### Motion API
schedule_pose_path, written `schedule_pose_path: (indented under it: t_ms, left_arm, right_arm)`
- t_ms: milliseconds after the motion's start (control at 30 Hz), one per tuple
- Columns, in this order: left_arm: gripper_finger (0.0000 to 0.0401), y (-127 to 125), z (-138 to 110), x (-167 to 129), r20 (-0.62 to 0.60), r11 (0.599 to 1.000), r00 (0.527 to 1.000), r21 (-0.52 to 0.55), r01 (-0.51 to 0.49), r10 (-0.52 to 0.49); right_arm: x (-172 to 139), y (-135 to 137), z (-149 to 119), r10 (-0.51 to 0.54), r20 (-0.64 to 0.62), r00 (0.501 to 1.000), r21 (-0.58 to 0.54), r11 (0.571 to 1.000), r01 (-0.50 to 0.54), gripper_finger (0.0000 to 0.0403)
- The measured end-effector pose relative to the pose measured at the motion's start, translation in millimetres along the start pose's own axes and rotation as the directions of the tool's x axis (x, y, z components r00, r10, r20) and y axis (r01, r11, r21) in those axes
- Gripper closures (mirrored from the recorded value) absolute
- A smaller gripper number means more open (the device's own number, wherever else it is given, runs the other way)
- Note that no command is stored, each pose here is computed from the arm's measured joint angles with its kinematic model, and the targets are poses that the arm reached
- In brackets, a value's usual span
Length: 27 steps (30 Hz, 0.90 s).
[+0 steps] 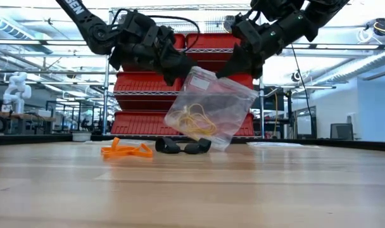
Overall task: Sort rubber bands
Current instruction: Close the middle transparent zip bag
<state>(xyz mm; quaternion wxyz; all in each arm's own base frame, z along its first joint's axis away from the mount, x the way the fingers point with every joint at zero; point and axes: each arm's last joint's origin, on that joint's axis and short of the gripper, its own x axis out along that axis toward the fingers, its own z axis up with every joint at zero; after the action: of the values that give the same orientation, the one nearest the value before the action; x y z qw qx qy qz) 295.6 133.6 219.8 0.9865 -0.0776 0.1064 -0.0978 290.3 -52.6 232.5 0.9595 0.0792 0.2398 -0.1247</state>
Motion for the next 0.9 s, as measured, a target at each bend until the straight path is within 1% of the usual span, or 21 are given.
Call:
schedule_pose_path:
  t_ms: [133, 400, 533, 667, 900]
  left_arm:
    - [0.0266, -3, 4, 3, -0.013, 1.000, 0.999, -0.006, 0.030, -0.030]
    - [0.0346, -3, 0, 3, -0.048, 0.999, 0.998, -0.008, 0.035, -0.035]
    - [0.0374, -3, 0, 3, -0.043, 0.999, 0.998, 0.003, 0.036, -0.036]
    - [0.0390, -3, 0, 3, -0.045, 0.999, 0.998, 0.017, 0.043, -0.042]
    - [0.0393, -3, 1, 3, -0.039, 0.999, 0.998, 0.022, 0.046, -0.045]
  right_arm:
    - [0, 1, -1, 0.001, -0.009, 1.000, -0.009, 1.000, -0.001, 0.0403]
    - [0, 2, -2, 0.004, -0.014, 1.000, -0.026, 1.000, -0.005, 0.0403]
    - [-2, 1, -1, 0.004, -0.018, 1.000, -0.033, 0.999, -0.004, 0.0403]
    - [-8, 1, 0, 0.003, -0.024, 1.000, -0.044, 0.999, -0.004, 0.0403]
    - [-16, 1, 4, 0.005, -0.011, 1.000, -0.051, 0.999, -0.005, 0.0403]
